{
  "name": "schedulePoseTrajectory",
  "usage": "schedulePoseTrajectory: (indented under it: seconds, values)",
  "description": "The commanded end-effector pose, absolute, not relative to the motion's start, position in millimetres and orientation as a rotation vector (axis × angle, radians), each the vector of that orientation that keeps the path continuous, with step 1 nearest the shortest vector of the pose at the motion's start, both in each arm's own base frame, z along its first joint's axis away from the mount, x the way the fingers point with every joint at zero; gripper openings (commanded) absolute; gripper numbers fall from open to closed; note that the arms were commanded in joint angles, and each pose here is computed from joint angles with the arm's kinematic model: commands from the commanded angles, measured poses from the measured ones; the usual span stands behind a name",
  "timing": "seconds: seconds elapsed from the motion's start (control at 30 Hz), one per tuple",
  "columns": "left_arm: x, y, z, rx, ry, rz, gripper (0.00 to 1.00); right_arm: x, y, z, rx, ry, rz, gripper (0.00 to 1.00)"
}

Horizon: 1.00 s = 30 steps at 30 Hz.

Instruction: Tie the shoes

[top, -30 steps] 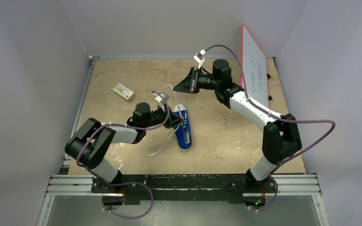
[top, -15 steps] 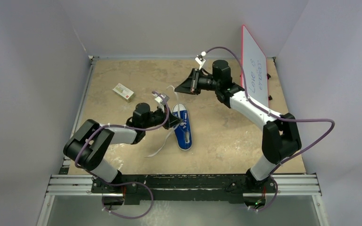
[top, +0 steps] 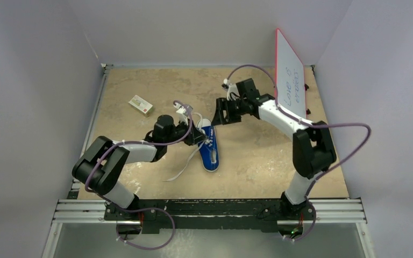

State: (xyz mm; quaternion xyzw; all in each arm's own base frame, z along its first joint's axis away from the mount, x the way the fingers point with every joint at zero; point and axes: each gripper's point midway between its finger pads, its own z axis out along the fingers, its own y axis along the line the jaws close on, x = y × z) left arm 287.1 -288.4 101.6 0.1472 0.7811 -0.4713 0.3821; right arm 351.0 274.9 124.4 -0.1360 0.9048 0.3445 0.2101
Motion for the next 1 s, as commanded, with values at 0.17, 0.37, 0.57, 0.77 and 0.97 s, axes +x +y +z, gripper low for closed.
schedulePoseTrajectory:
  seconds: [0.17,0.37,0.57,0.77,0.97]
  values:
    - [304.3,-291.9,128.5,0.251,1.99,-1.288,0.0,285.1,275.0,184.0,-1.129,1.676,0.982,0.61]
    - [303.5,-285.1,132.9,0.247,1.998,-1.304,0.0,289.0,288.1,161.7,-1.295,1.531,0.957,0.52]
    - [300.9,-284.4,135.4,0.248,1.999,-1.313,0.0,285.3,313.6,136.1,-1.412,1.507,0.999,0.45]
    - [302.5,-285.6,139.5,0.248,1.987,-1.321,0.0,280.4,315.9,121.1,-1.425,1.524,1.017,0.3]
    - [300.3,-287.2,143.8,0.245,1.975,-1.348,0.0,279.0,318.0,108.8,-1.416,1.547,1.036,0.2]
